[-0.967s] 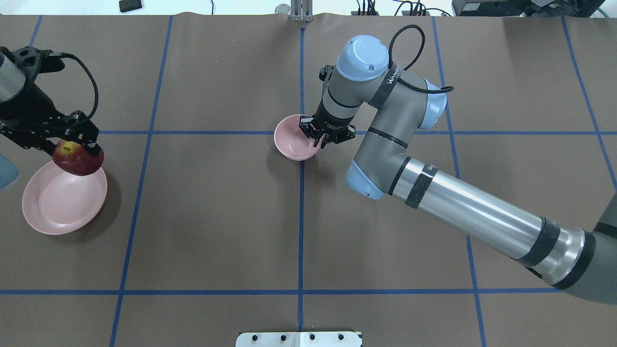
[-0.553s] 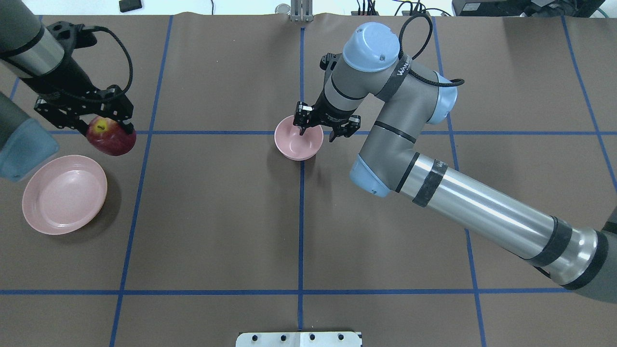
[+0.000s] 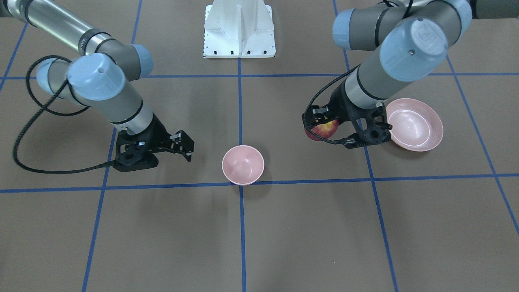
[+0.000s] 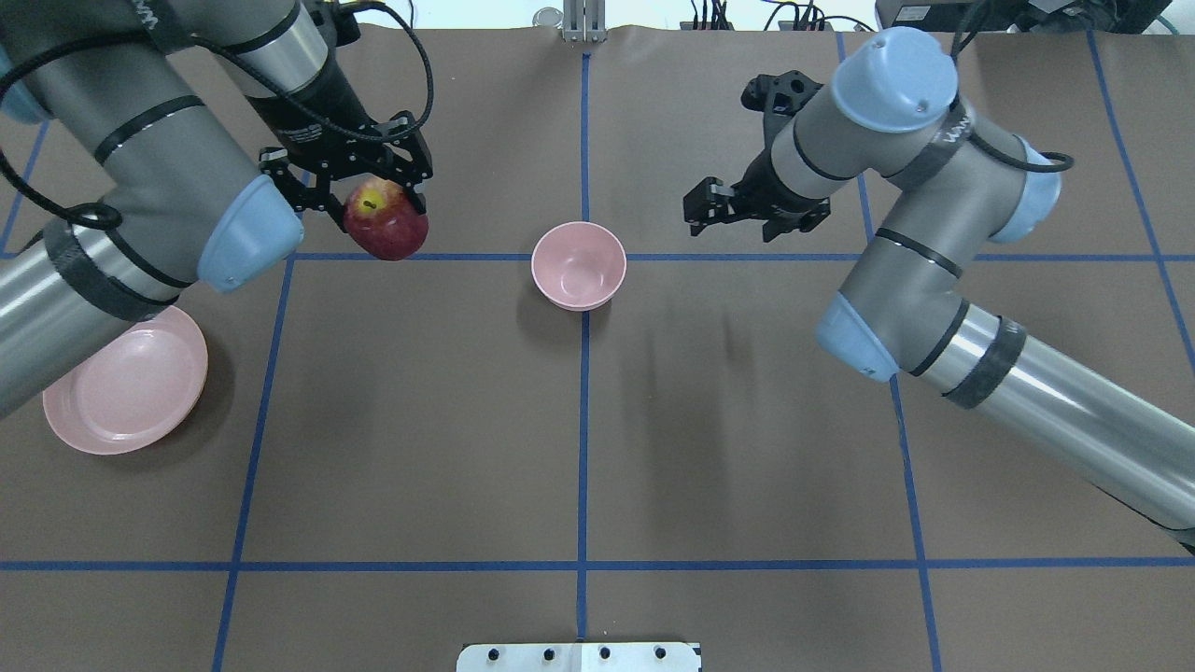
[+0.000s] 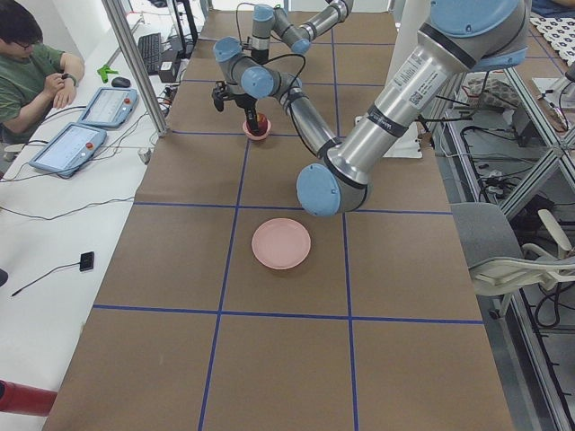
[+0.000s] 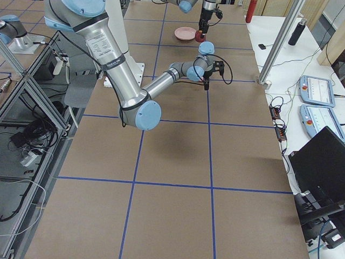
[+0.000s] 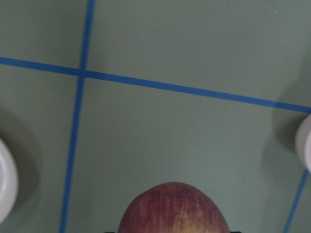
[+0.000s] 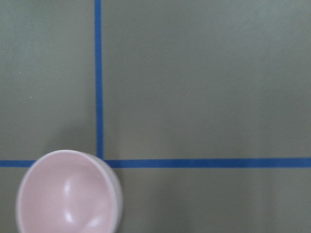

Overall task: Move apple from plate to bowl
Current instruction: 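Carry the apple over the pink bowl with the left gripper and lower it in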

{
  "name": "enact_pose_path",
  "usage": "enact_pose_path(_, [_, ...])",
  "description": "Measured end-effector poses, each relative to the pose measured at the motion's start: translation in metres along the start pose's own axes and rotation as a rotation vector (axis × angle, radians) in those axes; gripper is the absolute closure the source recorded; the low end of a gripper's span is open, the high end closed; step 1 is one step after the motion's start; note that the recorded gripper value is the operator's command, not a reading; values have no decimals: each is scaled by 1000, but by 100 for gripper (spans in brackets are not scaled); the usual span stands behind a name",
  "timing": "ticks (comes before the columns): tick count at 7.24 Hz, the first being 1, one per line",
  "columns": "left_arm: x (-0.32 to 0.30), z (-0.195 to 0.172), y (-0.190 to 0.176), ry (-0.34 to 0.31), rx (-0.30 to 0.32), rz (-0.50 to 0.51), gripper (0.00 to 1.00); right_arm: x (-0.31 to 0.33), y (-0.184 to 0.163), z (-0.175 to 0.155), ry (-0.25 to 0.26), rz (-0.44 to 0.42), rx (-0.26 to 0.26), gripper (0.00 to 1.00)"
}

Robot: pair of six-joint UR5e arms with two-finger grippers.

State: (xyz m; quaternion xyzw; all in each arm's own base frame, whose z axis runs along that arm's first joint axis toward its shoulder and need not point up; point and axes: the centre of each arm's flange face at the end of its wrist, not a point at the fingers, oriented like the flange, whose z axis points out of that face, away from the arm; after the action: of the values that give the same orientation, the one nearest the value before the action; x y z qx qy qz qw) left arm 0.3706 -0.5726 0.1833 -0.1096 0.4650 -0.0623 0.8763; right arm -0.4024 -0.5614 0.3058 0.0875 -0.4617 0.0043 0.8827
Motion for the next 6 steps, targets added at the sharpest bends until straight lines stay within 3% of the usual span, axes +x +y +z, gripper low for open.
enact_pose_path(2, [58, 17, -4, 29, 1, -23, 100, 88, -22, -31, 77, -103, -3, 0])
enact_pose_path(3, [86, 29, -2, 19, 8, -30, 100, 123, -26, -50, 93, -108, -5, 0])
enact_pose_path(6, [142, 84, -2, 3, 45, -55, 100, 209, -17, -90, 119, -30, 0, 0])
